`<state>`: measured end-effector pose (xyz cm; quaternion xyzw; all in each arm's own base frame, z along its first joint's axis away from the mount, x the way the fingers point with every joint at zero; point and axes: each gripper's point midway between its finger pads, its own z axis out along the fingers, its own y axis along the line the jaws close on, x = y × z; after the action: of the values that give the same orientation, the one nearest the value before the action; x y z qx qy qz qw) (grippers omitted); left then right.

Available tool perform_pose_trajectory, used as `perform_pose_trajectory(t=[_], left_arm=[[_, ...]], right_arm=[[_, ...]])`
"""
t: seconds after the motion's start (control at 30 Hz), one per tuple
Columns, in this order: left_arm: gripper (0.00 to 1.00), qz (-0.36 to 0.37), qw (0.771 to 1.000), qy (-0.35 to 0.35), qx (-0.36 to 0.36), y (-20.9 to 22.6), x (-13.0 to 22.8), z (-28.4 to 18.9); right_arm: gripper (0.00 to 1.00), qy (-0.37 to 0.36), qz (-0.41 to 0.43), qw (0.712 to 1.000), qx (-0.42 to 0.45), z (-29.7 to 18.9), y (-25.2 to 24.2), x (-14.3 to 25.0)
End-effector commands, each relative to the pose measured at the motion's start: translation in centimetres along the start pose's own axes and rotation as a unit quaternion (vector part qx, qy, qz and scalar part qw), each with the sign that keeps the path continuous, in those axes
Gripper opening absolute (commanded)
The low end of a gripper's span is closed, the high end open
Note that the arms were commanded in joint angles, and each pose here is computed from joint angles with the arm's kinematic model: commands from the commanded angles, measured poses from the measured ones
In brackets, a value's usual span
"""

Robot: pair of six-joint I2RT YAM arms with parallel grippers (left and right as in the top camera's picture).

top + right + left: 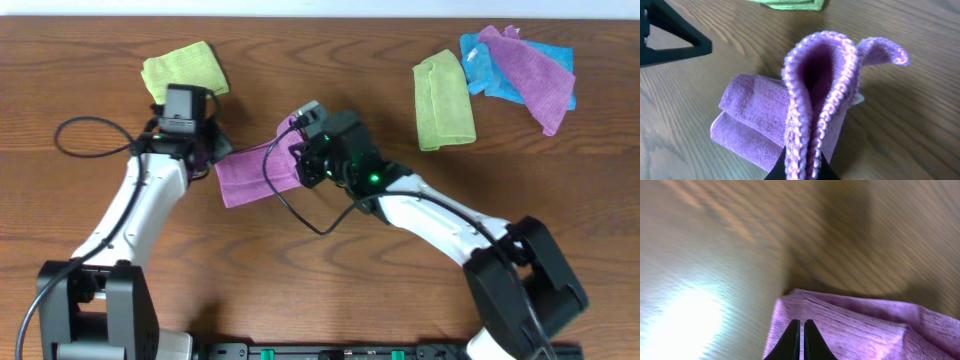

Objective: Fold the cloth
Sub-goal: 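Fold the strip's right end leftward with the right gripper over the left end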

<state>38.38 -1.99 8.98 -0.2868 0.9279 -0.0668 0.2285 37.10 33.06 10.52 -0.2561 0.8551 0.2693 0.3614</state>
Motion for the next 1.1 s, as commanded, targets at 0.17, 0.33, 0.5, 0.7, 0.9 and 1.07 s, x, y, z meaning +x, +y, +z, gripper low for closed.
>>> perform_pose_trajectory(t=[0.17, 0.33, 0.5, 0.7, 0.9, 1.07], left_arm=[[0.06, -0.013, 0.999, -0.021, -0.031, 3.7, -2.9, -0.6], [0.06, -0.019, 0.999, -0.017, -0.044, 5.2, -3.2, -0.7], [0.06, -0.023, 0.998, -0.015, -0.049, 5.8, -3.3, -0.7], [0.06, -0.025, 0.998, -0.01, -0.057, 6.5, -3.2, -0.7], [0.06, -0.022, 0.997, 0.0, -0.073, 7.3, -2.7, -0.7], [0.06, -0.025, 0.996, 0.006, -0.082, 8.0, -2.2, -0.4]], right_arm=[[0.01, 0.02, -0.044, 0.999, -0.024, 3.3, 3.4, -0.4], [0.01, 0.036, -0.062, 0.997, -0.034, 5.2, 5.1, 0.1], [0.01, 0.051, -0.069, 0.995, -0.042, 6.7, 6.0, 1.0], [0.01, 0.055, -0.089, 0.993, -0.051, 7.0, 7.3, 1.6], [0.01, 0.044, -0.111, 0.991, -0.062, 6.9, 8.9, 0.4], [0.01, 0.045, -0.123, 0.989, -0.062, 6.6, 9.6, -0.7]])
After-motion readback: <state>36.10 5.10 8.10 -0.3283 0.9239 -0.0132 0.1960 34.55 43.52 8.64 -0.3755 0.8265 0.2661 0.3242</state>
